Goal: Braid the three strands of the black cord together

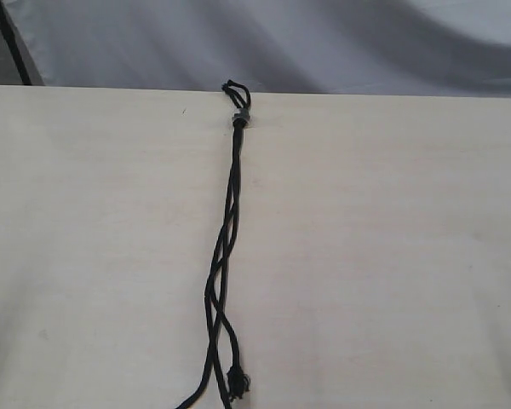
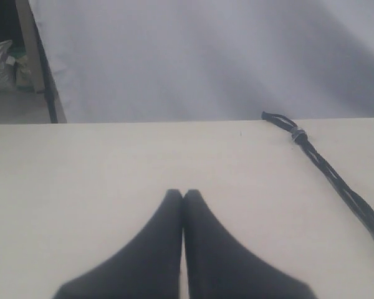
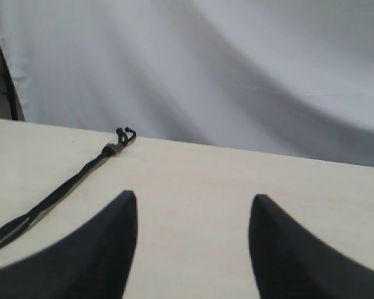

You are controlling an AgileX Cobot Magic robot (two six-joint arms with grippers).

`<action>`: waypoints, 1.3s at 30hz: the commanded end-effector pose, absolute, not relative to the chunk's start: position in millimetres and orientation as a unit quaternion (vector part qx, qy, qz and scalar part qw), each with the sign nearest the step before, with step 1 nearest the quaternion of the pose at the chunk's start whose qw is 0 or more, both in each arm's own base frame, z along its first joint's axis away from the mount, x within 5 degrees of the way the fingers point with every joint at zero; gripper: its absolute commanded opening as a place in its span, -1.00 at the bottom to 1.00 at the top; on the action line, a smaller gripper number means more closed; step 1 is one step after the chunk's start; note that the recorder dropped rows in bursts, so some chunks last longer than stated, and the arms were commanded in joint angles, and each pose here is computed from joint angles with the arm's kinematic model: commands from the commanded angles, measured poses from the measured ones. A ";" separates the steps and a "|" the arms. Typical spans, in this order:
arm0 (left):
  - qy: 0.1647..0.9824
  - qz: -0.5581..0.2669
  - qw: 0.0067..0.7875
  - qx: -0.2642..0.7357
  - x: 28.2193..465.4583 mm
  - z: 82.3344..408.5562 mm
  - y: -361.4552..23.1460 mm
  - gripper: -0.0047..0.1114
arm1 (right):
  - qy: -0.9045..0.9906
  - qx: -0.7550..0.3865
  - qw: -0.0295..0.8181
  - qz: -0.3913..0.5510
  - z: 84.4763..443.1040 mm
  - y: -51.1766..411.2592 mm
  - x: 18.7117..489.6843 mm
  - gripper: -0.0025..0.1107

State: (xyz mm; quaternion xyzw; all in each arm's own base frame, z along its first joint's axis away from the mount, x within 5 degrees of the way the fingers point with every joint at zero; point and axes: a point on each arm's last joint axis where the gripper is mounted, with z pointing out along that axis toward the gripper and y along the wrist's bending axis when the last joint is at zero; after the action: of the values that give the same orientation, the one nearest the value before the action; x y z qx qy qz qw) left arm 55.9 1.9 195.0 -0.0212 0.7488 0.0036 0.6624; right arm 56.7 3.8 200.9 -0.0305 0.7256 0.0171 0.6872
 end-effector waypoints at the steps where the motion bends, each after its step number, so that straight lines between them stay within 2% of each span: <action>1: 0.749 -0.002 0.662 -0.028 55.7 194.1 1.9 -0.92 | 0.734 -0.056 0.677 0.005 197.7 4.7 56.0 -0.50; 4: 0.749 -0.002 0.662 -0.028 55.7 194.1 1.9 -0.92 | 0.735 -0.057 0.676 0.005 197.3 4.7 55.9 -0.93; 5: 0.749 -0.001 0.662 -0.028 55.7 194.1 1.9 -0.92 | 0.736 -0.057 0.674 0.005 197.0 4.7 55.9 -0.96; 18: 0.749 -0.001 0.662 -0.028 55.7 193.9 1.9 -0.92 | 0.741 0.006 0.672 0.004 196.3 0.1 56.0 -0.96; 39: 0.749 -0.001 0.662 -0.027 55.7 194.0 1.9 -0.92 | 0.741 0.007 0.672 0.003 196.3 0.0 56.0 -0.96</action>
State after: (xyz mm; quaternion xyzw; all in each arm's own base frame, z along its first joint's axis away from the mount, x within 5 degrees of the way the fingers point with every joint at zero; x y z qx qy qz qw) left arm 55.9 1.9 195.0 -0.0212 0.7488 0.0036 0.6624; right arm 56.5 0.3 196.5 0.0024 0.7426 0.0035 0.6698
